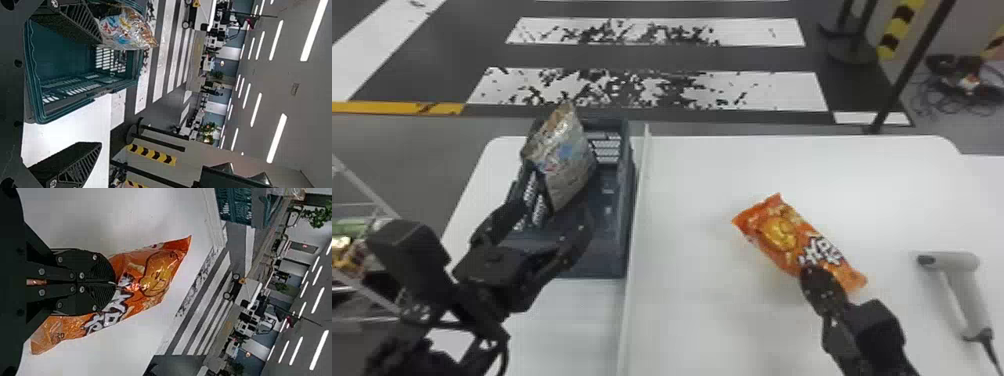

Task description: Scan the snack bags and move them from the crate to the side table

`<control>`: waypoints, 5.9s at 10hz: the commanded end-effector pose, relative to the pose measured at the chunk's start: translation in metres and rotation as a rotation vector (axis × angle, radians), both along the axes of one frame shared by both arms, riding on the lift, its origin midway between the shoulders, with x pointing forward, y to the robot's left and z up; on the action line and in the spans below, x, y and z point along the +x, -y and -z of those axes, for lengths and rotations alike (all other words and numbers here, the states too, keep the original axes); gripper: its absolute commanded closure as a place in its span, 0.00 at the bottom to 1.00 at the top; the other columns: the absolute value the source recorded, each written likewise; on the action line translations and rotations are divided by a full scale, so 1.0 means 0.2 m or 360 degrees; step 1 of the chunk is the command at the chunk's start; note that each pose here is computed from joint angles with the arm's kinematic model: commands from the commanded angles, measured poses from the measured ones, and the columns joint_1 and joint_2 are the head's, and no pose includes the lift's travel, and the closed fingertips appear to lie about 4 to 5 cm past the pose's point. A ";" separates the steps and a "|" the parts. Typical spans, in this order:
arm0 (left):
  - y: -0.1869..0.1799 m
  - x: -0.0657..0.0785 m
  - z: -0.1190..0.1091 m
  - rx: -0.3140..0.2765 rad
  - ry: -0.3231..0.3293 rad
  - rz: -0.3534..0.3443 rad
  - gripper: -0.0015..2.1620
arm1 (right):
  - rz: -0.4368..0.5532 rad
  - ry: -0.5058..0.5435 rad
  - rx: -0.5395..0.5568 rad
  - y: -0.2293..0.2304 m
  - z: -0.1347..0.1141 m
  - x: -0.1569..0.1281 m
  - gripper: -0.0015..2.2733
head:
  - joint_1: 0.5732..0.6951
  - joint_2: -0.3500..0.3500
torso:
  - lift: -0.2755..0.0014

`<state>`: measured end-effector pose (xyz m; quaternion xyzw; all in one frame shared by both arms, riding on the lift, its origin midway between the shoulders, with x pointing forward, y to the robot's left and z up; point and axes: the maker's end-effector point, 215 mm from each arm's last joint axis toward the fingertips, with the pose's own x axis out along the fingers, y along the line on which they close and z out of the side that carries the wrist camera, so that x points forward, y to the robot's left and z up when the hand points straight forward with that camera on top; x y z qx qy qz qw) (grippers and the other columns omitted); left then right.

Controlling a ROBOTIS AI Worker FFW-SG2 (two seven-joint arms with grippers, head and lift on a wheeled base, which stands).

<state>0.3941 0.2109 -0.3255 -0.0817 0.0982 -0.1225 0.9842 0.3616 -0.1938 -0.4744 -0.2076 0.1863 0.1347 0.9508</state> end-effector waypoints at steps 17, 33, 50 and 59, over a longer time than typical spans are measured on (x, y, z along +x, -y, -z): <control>0.07 -0.02 0.08 0.0054 -0.0070 0.0084 0.03 | 0.0880 -0.0640 0.1717 0.70 -0.03 -0.05 0.54 | 1.00 0.25 | 0.68; 0.16 -0.03 -0.06 0.0169 0.0099 -0.0006 0.03 | 0.0118 -0.0296 0.1186 0.30 -0.25 0.21 0.98 | 1.00 0.29 | 0.68; 0.15 -0.04 -0.04 0.0187 0.0095 0.0002 0.03 | 0.0471 -0.0104 0.0625 0.81 0.08 0.33 0.98 | 1.00 0.14 | 0.68; 0.18 -0.03 -0.03 0.0167 0.0098 0.0008 0.03 | 0.0376 0.0114 0.0709 0.65 -0.27 0.25 0.98 | 1.00 0.17 | 0.68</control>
